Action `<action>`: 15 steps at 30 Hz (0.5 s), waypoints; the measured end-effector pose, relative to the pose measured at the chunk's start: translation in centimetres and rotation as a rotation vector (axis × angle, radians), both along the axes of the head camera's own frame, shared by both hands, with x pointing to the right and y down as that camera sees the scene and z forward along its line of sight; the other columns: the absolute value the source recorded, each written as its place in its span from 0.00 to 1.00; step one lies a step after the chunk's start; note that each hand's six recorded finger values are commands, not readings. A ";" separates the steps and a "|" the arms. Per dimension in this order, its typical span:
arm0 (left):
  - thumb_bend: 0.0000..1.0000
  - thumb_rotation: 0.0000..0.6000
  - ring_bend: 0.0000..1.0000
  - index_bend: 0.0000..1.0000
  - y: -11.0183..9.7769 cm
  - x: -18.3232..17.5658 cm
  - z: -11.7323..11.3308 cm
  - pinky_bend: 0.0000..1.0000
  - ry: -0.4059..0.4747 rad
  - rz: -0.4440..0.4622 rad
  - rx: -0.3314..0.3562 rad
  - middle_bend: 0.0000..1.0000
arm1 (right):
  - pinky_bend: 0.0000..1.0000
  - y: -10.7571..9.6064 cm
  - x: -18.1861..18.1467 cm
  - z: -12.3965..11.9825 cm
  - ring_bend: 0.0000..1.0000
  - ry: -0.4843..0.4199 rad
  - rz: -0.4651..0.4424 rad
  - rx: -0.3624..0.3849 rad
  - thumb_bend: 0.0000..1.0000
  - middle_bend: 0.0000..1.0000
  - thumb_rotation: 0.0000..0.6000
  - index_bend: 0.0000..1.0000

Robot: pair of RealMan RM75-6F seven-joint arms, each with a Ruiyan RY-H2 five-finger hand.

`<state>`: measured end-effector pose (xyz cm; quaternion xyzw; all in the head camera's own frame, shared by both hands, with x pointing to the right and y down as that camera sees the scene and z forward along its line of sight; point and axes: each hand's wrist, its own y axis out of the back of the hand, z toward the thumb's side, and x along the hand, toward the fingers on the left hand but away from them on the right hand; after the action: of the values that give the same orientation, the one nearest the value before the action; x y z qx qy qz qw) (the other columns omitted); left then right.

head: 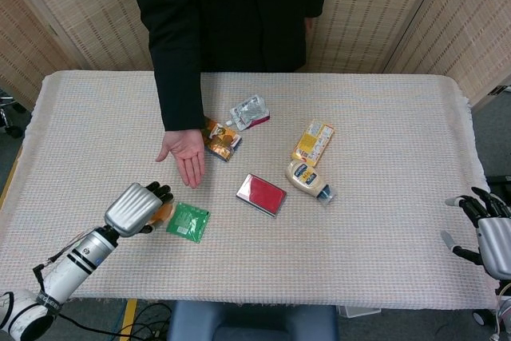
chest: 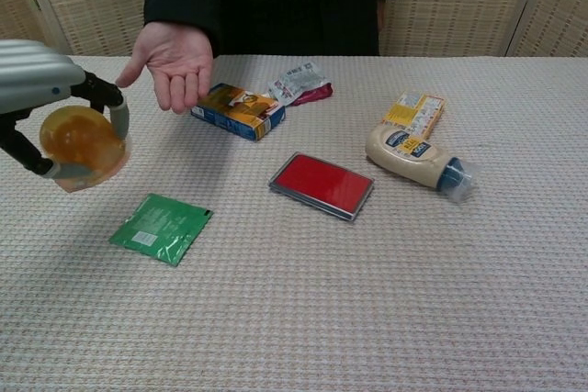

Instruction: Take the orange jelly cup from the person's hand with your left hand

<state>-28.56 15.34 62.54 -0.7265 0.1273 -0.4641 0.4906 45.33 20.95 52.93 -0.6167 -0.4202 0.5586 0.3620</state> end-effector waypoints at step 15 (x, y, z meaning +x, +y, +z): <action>0.32 1.00 0.39 0.41 0.1 -4.5 6.8 0.77 -0.214 -0.094 -0.093 0.36 | 0.20 0.1 0.0 -0.2 0.17 0.001 -0.002 0.006 0.26 0.31 1.00 0.30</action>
<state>-33.05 15.41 69.39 -0.6879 0.0864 -0.5669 0.4449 45.36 21.04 52.69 -0.6158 -0.4212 0.5572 0.3646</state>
